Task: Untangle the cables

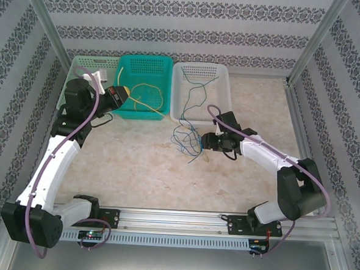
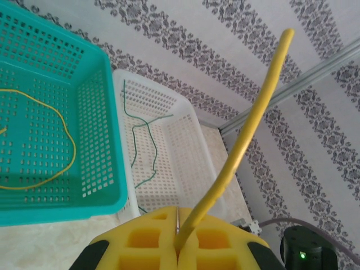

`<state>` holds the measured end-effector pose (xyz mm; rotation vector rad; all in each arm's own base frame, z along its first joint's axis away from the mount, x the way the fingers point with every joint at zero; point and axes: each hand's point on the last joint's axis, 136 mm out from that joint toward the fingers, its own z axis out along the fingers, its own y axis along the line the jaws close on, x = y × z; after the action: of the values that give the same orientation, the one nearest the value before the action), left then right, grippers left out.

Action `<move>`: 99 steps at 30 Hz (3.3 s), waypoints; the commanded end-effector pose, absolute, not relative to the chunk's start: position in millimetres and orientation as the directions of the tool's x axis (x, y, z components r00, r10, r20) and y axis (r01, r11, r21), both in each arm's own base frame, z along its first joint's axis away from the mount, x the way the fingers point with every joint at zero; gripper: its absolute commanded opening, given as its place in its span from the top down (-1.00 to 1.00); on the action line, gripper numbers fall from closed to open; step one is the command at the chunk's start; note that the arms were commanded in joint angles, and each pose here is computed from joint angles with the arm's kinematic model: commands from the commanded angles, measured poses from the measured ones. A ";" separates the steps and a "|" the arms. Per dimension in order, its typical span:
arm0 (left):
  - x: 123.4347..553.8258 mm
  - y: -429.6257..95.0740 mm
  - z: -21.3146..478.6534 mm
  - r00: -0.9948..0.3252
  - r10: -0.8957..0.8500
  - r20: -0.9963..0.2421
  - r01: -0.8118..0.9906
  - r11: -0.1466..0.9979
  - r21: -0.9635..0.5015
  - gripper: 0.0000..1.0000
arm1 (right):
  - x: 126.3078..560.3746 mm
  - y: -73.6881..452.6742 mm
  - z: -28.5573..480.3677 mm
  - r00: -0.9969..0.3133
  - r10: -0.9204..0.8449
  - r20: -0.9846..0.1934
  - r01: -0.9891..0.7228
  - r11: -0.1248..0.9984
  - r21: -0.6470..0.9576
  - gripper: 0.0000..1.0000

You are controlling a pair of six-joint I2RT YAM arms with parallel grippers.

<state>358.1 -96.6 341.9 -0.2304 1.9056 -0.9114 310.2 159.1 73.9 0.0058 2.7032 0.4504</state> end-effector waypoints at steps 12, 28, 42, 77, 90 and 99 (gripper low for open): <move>362.9 -76.8 360.3 -0.396 -0.603 -0.692 0.238 0.661 -0.712 1.00 | 284.0 139.7 61.8 -0.949 -0.012 -0.315 -0.081 0.975 0.208 -0.27; 362.4 -73.8 467.1 -0.259 -0.433 -0.863 0.347 0.793 -0.501 1.00 | 291.6 146.6 73.3 -0.936 -0.002 -0.351 -0.082 0.973 0.214 -0.31; 467.3 -77.5 428.1 -0.373 -0.107 -0.922 0.385 0.886 -0.258 1.00 | 293.9 143.1 79.3 -0.926 0.001 -0.378 -0.083 0.975 0.206 -0.34; 562.7 -68.6 275.7 -0.639 -0.015 -0.769 0.330 0.898 -0.292 -0.22 | 299.4 150.3 61.4 -0.957 0.093 -0.275 0.031 0.975 0.220 -0.24; 511.6 -94.1 340.0 -0.526 -0.028 -0.850 0.381 0.886 -0.265 -0.99 | 271.3 140.7 27.6 -0.992 0.012 -0.128 0.001 0.997 0.083 -0.11; 469.2 -112.2 338.3 -0.506 -0.060 -0.861 0.397 0.869 -0.294 -0.99 | 243.4 143.6 13.0 -1.000 0.031 0.001 0.031 0.997 0.065 -0.07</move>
<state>471.7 -106.5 337.3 0.2644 2.0640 -0.5555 256.5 145.1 18.0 0.0165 3.0690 0.1340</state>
